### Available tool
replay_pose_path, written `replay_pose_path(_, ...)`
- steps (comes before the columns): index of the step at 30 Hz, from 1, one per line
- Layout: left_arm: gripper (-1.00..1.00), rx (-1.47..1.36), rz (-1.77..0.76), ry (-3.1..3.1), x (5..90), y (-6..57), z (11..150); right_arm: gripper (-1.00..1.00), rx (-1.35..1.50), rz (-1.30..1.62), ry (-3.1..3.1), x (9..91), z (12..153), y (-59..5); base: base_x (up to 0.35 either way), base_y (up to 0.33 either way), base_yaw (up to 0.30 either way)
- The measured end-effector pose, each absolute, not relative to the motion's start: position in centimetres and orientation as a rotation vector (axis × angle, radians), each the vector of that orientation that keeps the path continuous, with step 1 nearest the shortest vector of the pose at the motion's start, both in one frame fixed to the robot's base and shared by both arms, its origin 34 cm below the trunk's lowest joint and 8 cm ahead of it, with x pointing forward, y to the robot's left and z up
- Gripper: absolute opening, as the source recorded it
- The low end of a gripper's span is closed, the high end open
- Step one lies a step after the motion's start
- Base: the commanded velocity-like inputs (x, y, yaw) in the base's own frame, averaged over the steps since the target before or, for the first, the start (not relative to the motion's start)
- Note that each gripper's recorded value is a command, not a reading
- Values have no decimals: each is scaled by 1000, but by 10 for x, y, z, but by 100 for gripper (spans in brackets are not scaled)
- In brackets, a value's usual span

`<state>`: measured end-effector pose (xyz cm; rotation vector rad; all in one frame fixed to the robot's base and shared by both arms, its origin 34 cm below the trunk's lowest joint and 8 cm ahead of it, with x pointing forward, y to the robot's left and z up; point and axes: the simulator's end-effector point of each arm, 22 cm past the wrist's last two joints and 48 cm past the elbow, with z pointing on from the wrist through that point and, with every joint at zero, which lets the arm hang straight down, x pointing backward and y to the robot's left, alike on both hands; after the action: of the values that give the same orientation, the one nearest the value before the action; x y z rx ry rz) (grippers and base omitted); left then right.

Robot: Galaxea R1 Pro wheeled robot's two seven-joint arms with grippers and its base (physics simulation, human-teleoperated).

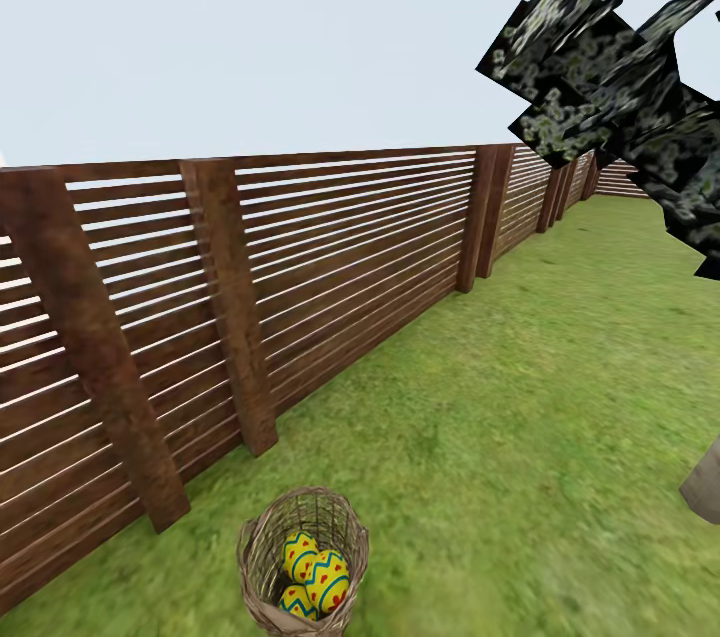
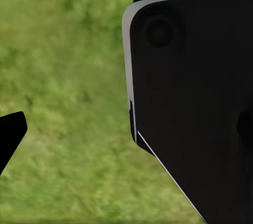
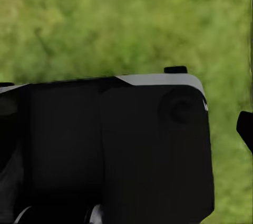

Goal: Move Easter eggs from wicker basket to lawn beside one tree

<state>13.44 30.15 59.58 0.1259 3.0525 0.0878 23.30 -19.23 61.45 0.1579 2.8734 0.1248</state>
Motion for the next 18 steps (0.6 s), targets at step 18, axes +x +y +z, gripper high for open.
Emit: replay_pose_path(18,100,87,181,2680,319,425,652,100,278,125,2627,305,724,-222,0,0,0)
